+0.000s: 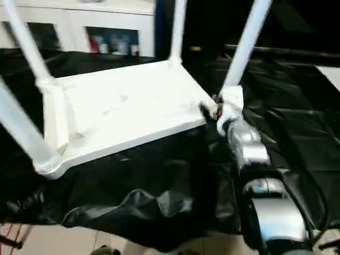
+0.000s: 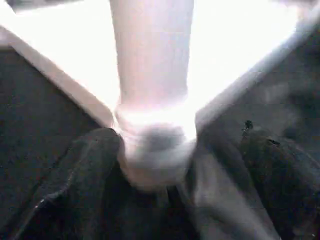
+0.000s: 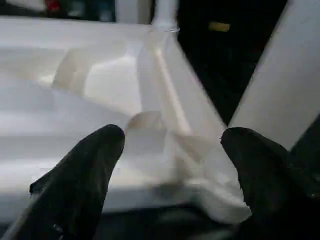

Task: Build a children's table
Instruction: Rotate table base

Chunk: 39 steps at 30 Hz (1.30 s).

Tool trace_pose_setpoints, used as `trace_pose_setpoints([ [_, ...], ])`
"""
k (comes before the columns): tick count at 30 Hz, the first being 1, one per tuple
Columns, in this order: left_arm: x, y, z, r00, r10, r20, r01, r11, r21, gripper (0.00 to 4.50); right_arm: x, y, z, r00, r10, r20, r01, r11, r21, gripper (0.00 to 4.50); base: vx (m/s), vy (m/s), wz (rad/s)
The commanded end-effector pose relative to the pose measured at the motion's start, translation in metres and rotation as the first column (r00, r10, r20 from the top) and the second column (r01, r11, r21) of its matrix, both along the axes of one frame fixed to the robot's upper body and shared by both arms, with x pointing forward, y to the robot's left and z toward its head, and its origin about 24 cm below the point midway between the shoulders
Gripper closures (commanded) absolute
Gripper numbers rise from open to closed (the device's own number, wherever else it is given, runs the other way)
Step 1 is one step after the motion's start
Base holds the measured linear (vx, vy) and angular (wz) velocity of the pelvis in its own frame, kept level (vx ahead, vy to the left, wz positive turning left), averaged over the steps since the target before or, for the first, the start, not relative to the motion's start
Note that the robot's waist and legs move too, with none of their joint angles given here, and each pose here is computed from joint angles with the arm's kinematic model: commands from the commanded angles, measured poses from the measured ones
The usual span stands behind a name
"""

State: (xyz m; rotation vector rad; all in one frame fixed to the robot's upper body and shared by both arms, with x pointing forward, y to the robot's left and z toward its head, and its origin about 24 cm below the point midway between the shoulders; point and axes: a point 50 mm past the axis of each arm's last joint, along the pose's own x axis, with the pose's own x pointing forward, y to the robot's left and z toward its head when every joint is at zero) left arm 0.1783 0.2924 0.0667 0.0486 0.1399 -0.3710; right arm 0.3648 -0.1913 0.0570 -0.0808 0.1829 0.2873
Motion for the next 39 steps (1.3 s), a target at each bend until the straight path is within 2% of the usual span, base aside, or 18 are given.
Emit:
trace_pose_setpoints([
  [1, 0.006, -0.006, 0.014, 0.997, -0.025, 0.078, 0.027, 0.999, -0.035, 0.03, -0.001, 0.004, 0.003, 0.999, 0.002, 0.040, -0.001, 1.000, -0.016, 0.67, 0.000, 0.000, 0.00],
  [5, 0.021, -0.014, 0.018, 0.993, -0.026, 0.118, 0.032, 0.998, -0.048, 0.03, -0.010, -0.007, -0.010, 0.987, -0.156, 0.039, 0.156, 0.988, 0.020, 0.67, 0.000, 0.000, 0.00],
  [8, 0.033, -0.019, 0.020, 0.988, -0.033, 0.150, 0.045, 0.996, -0.078, 0.03, -0.016, -0.015, -0.021, 0.960, -0.279, -0.003, 0.279, 0.959, 0.048, 0.67, 0.000, 0.000, 0.00],
  [12, 0.047, -0.037, 0.029, 0.974, -0.120, 0.193, 0.144, 0.982, -0.119, 0.03, -0.018, -0.008, -0.035, 0.955, -0.288, -0.071, 0.288, 0.957, -0.011, 0.67, 0.000, 0.000, 0.00],
  [16, 0.055, -0.057, 0.037, 0.947, -0.245, 0.208, 0.282, 0.944, -0.172, 0.03, -0.014, 0.002, -0.039, 0.956, -0.273, -0.109, 0.268, 0.962, -0.058, 0.67, 0.000, 0.000, 0.00],
  [20, 0.053, -0.075, 0.042, 0.893, -0.410, 0.182, 0.444, 0.866, -0.227, 0.03, -0.010, 0.015, -0.040, 0.964, -0.222, -0.145, 0.216, 0.975, -0.058, 0.67, 0.000, 0.000, 0.00],
  [21, 0.052, -0.083, 0.045, 0.860, -0.481, 0.170, 0.510, 0.825, -0.243, 0.03, -0.008, 0.025, -0.041, 0.973, -0.170, -0.158, 0.162, 0.985, -0.065, 0.67, 0.000, 0.000, 0.00],
  [23, 0.052, -0.087, 0.046, 0.841, -0.515, 0.164, 0.540, 0.804, -0.249, 0.03, -0.007, 0.030, -0.040, 0.976, -0.145, -0.162, 0.135, 0.988, -0.069, 0.67, 0.000, 0.000, 0.00],
  [24, 0.048, -0.093, 0.049, 0.794, -0.588, 0.154, 0.607, 0.754, -0.252, 0.03, -0.004, 0.039, -0.038, 0.983, -0.104, -0.155, 0.094, 0.993, -0.069, 0.67, 0.000, 0.000, 0.00],
  [25, 0.048, -0.093, 0.049, 0.794, -0.588, 0.154, 0.607, 0.754, -0.252, 0.03, -0.004, 0.039, -0.038, 0.983, -0.104, -0.155, 0.094, 0.993, -0.069, 0.67, 0.000, 0.000, 0.00],
  [26, 0.046, -0.098, 0.052, 0.749, -0.647, 0.143, 0.661, 0.712, -0.238, 0.03, -0.001, 0.050, -0.033, 0.989, -0.061, -0.133, 0.052, 0.996, -0.071, 0.67, 0.000, 0.000, 0.00],
  [27, 0.046, -0.103, 0.055, 0.725, -0.673, 0.147, 0.687, 0.687, -0.239, 0.03, 0.001, 0.058, -0.030, 0.992, -0.022, -0.128, 0.014, 0.998, -0.061, 0.67, 0.000, 0.000, 0.00],
  [29, 0.046, -0.109, 0.059, 0.698, -0.699, 0.155, 0.713, 0.658, -0.241, 0.03, 0.002, 0.068, -0.027, 0.992, 0.021, -0.122, -0.028, 0.998, -0.057, 0.67, 0.000, 0.000, 0.00],
  [30, 0.049, -0.119, 0.063, 0.666, -0.726, 0.170, 0.741, 0.621, -0.254, 0.03, 0.002, 0.082, -0.025, 0.989, 0.093, -0.119, -0.100, 0.993, -0.056, 0.67, 0.000, 0.000, 0.00],
  [31, 0.050, -0.121, 0.065, 0.659, -0.732, 0.173, 0.747, 0.612, -0.260, 0.03, 0.002, 0.085, -0.025, 0.986, 0.114, -0.118, -0.121, 0.991, -0.057, 0.67, 0.000, 0.000, 0.00],
  [33, 0.061, -0.144, 0.075, 0.618, -0.752, 0.231, 0.780, 0.549, -0.301, 0.03, -0.002, 0.109, -0.025, 0.965, 0.230, -0.125, -0.240, 0.969, -0.065, 0.67, 0.000, 0.000, 0.00],
  [37, 0.068, -0.157, 0.080, 0.601, -0.749, 0.278, 0.789, 0.500, -0.357, 0.03, -0.005, 0.122, -0.024, 0.943, 0.311, -0.122, -0.321, 0.944, -0.079, 0.67, 0.000, 0.000, 0.00],
  [39, 0.071, -0.171, 0.079, 0.551, -0.787, 0.278, 0.820, 0.449, -0.354, 0.03, -0.008, 0.133, -0.024, 0.916, 0.380, -0.126, -0.389, 0.919, -0.057, 0.67, 0.000, 0.000, 0.00],
])
